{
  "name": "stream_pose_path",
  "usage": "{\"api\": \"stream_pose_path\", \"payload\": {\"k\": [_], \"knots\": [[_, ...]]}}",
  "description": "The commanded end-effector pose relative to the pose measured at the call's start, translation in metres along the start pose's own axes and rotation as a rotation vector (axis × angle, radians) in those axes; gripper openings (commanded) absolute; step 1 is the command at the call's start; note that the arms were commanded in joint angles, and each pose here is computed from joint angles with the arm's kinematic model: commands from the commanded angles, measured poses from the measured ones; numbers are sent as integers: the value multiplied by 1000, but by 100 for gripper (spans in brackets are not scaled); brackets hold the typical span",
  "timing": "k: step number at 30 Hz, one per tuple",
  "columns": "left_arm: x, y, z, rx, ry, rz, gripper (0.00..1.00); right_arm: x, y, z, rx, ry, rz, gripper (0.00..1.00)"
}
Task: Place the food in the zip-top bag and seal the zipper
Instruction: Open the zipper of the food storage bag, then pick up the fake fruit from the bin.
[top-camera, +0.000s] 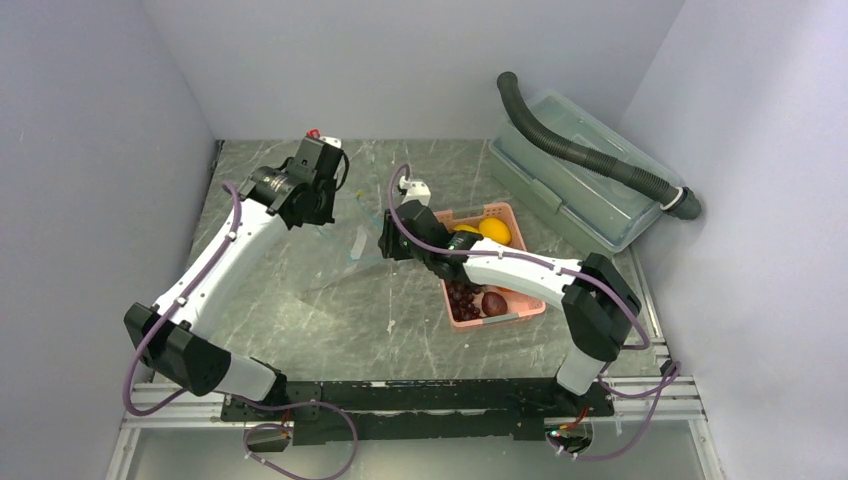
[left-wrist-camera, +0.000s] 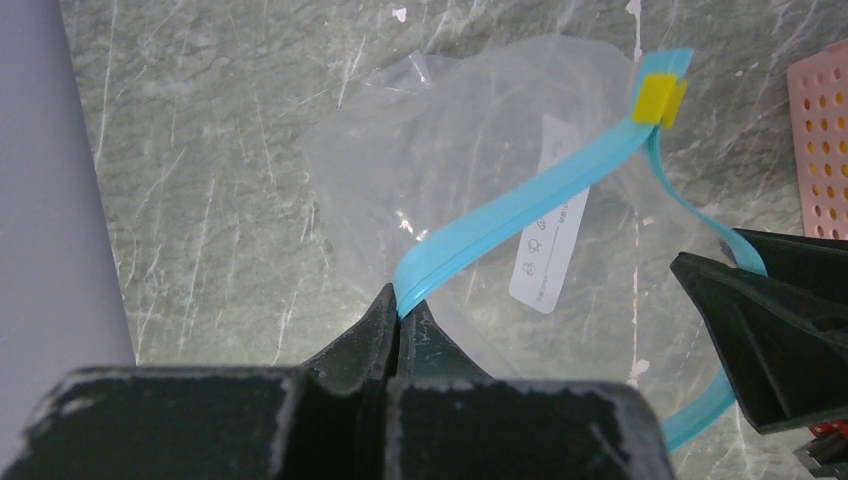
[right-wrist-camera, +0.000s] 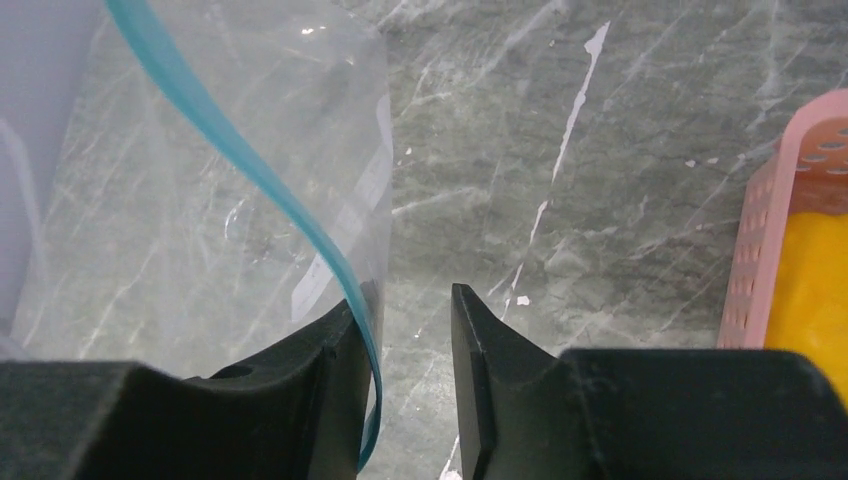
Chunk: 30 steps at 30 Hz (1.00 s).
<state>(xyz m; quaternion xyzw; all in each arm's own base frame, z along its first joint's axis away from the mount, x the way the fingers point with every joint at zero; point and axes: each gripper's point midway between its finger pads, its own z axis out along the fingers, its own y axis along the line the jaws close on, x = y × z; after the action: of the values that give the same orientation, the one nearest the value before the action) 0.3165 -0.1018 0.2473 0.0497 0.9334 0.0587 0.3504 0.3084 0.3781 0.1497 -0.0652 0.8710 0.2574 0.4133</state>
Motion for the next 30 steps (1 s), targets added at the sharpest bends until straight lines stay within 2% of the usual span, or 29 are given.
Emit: {"api": "stream_pose_path", "payload": {"k": [1,18,28,30], "knots": [[-6,3,-2,-18,-51,22,0,-40,25,-20,-77,-70,6,40],[4,-2,2,17,-61,28,0,-76,44,-70,-165,-126,-25,50],[6,-15,-4,113,-80,32,0,-77,12,-107,-68,-138,-106,57],[8,-20,-5,141,-76,33,0,-70,-7,-116,-9,-128,-127,59]]}}
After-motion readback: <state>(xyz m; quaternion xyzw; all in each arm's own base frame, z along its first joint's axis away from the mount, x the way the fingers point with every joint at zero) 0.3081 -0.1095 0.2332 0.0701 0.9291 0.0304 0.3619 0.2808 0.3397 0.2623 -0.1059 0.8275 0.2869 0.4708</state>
